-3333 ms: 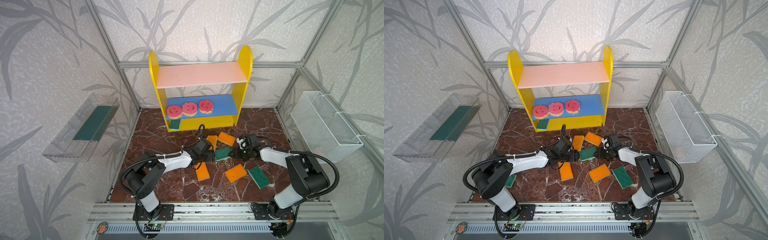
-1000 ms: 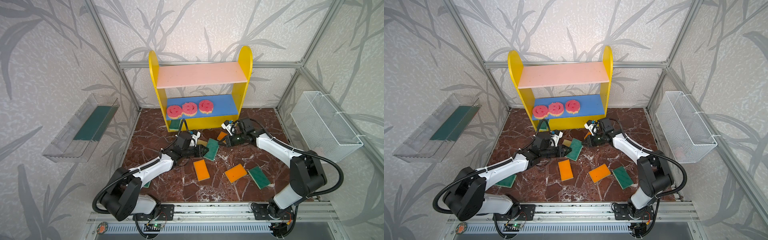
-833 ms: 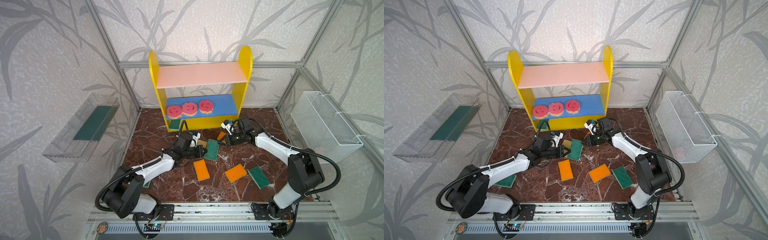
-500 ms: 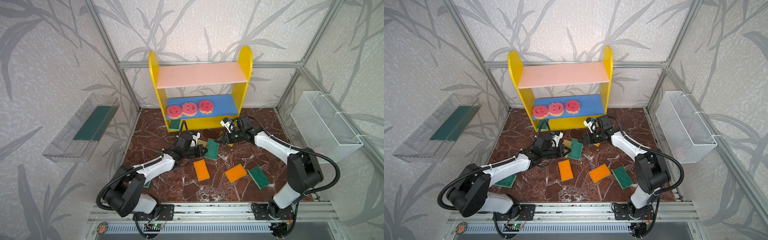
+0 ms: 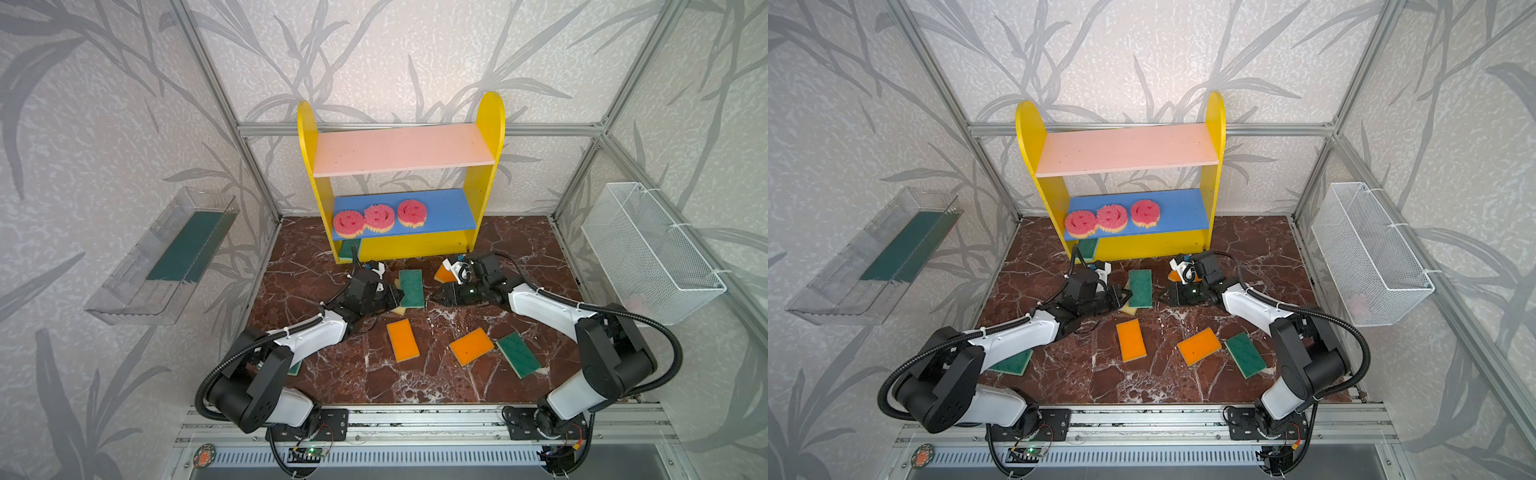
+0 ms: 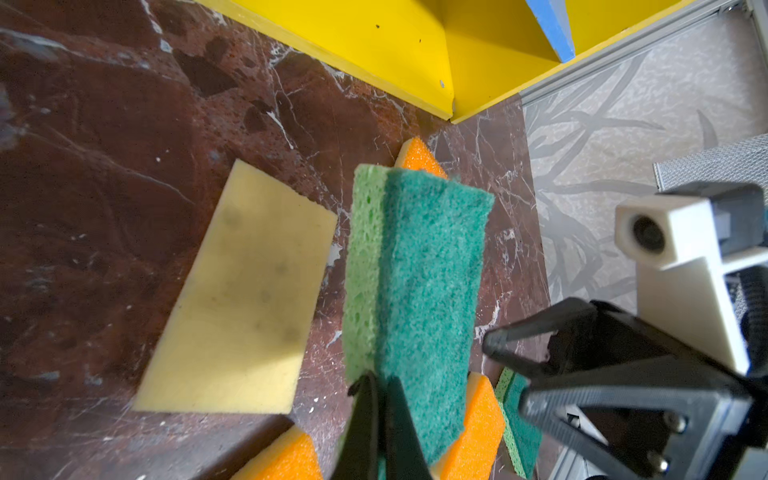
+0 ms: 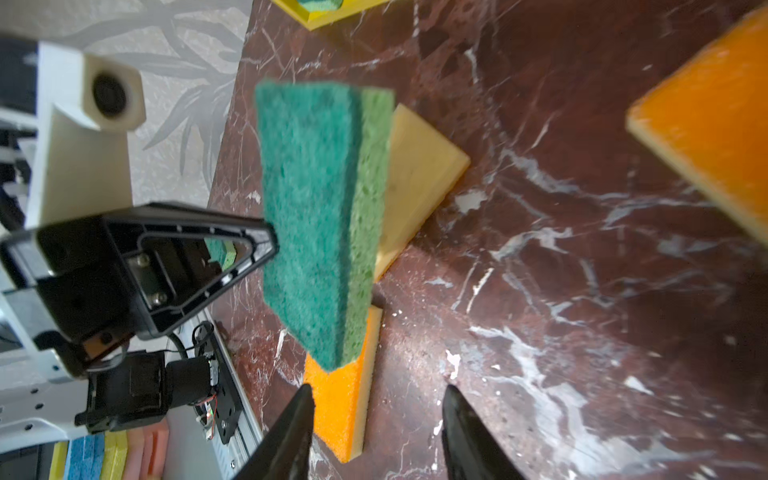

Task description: Place and organize the cleaning sponges onto the shelf

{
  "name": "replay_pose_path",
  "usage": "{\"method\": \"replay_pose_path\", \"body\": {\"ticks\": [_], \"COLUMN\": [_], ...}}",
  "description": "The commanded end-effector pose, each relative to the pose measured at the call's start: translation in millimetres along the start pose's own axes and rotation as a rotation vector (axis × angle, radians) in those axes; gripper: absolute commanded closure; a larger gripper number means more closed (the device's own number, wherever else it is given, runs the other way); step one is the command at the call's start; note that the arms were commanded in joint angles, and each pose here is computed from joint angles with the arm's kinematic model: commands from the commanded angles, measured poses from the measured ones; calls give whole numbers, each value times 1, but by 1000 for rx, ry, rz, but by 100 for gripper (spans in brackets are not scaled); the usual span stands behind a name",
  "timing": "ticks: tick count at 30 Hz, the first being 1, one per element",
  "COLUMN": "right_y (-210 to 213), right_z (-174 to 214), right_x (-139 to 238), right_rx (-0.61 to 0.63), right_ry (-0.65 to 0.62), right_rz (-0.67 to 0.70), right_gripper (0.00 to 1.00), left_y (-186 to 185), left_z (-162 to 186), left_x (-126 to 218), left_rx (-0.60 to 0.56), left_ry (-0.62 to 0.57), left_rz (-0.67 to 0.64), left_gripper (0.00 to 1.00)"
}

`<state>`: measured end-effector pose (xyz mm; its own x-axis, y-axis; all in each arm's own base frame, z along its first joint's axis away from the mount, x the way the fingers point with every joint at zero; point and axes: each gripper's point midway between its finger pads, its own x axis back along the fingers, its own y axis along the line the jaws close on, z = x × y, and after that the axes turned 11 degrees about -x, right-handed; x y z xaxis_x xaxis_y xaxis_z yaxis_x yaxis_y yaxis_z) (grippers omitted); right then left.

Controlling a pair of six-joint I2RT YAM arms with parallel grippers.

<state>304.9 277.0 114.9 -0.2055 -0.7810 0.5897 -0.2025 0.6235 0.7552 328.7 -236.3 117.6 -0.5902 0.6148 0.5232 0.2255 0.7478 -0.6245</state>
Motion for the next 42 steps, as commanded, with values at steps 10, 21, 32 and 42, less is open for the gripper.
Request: {"method": "replay_pose_path", "body": {"ticks": [10, 21, 32, 42], "right_y": [22, 20, 21, 21], "right_z": [-13, -21, -29, -65], "right_x": [-30, -41, -49, -79], "right_rx": [-2, -23, -35, -48], "right_ry": [-25, -27, -25, -52], "right_rz": [-96, -104, -110, -118], "right_gripper": [58, 85, 100, 100], "left_y": [-4, -8, 11, 50], "left_z": [-14, -13, -7, 19], "left_x": [1, -4, 7, 70], "left_rx": [45, 58, 72, 0], "left_ry": [-70, -62, -65, -102], "left_rz": [16, 62, 17, -191], "left_gripper": [100, 100, 50, 1]}}
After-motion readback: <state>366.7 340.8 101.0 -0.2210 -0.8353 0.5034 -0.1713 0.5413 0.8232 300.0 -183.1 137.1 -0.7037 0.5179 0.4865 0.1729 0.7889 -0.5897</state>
